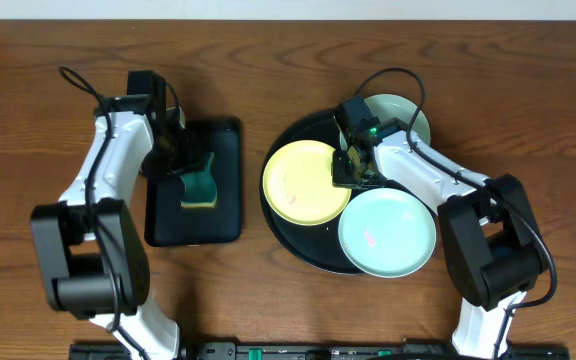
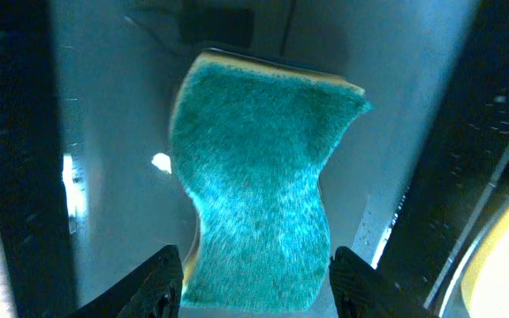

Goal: Clean dirty plates on tray and stack at the side
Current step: 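Grasp the green sponge with the left gripper and lift it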

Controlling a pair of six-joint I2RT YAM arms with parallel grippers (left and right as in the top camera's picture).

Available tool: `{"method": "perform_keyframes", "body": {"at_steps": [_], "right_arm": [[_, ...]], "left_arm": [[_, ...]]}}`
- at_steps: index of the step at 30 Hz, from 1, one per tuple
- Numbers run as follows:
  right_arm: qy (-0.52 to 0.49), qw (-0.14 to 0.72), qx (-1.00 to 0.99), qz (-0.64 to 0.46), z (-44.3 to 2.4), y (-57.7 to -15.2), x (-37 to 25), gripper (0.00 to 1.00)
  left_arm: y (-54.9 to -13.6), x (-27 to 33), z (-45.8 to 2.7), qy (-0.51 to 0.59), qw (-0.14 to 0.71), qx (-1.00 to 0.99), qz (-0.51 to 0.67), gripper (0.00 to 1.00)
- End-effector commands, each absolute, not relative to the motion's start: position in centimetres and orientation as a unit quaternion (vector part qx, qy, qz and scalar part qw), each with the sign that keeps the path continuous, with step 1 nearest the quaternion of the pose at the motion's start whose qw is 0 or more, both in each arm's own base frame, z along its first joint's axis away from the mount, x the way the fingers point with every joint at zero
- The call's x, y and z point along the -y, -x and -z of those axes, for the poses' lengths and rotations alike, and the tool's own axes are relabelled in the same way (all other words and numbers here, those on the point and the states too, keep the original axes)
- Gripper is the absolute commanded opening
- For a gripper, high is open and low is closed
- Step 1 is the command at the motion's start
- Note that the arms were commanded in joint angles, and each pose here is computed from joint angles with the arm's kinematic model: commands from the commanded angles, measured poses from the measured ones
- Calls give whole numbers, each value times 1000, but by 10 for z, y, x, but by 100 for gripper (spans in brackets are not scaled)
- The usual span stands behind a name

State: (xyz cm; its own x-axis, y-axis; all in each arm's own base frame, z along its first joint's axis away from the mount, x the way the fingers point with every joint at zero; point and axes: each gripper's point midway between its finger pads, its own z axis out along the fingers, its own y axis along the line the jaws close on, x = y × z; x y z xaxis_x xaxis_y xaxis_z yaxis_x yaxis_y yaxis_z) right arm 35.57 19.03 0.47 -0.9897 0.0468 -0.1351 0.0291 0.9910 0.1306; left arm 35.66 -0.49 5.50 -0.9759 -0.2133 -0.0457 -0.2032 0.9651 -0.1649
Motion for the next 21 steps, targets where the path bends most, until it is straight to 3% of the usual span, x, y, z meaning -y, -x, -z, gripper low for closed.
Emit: {"method": "perform_keyframes", "body": {"at_steps": [1,12,14,19,21], "right_arm": [[-15,60,-997,-52,11,-354,-194,1],[-15,62,-997,-53,11,-354,-194,1],[-15,62,-997,-53,11,-354,-194,1],[-15,62,-997,-53,11,-354,-194,1],[-15,62,-997,-53,11,-355,-194,1]], "left_arm": [[-353,10,-36,94,7,-992,89,55],[-353,11,6,90,-27,-994,51,48],[-354,11,7,90,-26,-994,51,41],[-356,11,7,89,-23,-994,51,12],[-355,11,7,89,-23,-994,51,8]]}}
